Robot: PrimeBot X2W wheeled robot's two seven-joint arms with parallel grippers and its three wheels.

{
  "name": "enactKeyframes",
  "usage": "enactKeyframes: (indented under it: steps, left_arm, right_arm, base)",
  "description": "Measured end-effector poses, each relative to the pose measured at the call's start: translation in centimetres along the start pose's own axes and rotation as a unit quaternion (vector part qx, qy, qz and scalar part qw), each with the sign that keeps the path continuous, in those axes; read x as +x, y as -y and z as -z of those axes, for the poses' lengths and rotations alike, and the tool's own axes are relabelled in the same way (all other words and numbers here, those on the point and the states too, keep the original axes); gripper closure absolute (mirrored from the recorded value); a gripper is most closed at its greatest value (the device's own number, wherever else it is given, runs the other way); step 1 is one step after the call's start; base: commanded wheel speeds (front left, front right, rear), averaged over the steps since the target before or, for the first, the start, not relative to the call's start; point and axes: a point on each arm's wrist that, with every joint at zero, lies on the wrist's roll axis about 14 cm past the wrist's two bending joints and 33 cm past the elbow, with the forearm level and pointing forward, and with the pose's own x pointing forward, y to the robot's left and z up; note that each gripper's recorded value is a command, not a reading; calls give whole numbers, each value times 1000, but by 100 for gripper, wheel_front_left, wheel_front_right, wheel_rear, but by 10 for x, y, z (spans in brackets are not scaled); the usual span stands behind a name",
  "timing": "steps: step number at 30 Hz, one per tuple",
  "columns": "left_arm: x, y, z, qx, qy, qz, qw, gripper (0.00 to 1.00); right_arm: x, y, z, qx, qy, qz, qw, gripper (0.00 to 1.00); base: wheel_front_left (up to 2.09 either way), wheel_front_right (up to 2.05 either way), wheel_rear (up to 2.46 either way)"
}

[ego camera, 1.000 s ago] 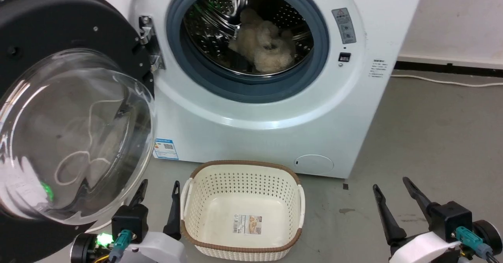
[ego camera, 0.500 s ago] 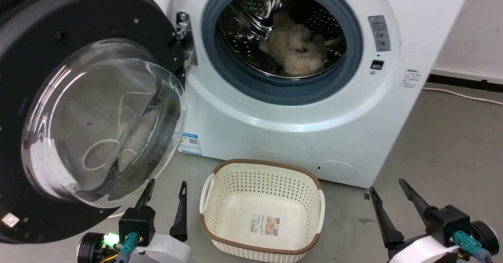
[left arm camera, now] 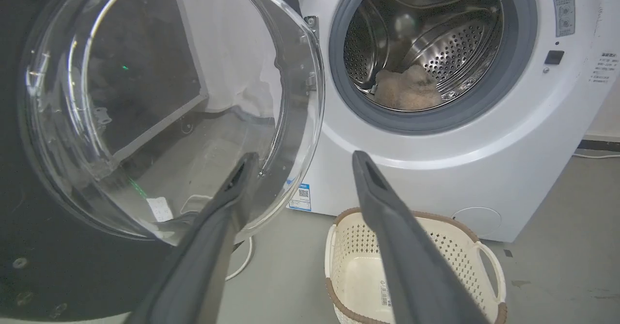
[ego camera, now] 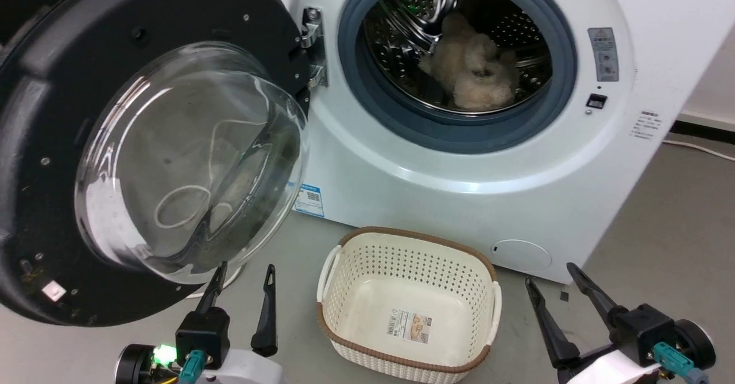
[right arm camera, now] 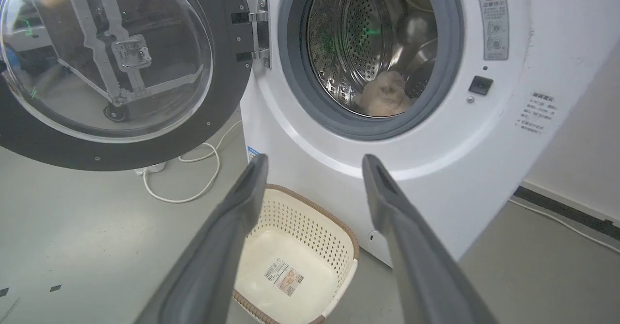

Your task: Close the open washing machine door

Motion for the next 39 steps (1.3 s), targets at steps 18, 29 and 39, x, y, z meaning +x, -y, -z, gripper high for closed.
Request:
enactKeyframes:
  steps: [18,29,39]
  left_arm:
    - [-16,-17,-4,5,16,-29,999,0]
    - [-26,-26,-7,9,27,-46,999,0]
    - [-41,-40,-6,10,32,-76,997,0]
  right_arm:
    - [11,-30,-3,-1,14,-57,998,0]
    - [17,-48,-4,6,23,-93,995,0]
    - [22,-69,-3,4,27,-133,991,0]
  base:
    - [0,0,0]
    - [0,0,0]
    - [0,0,0]
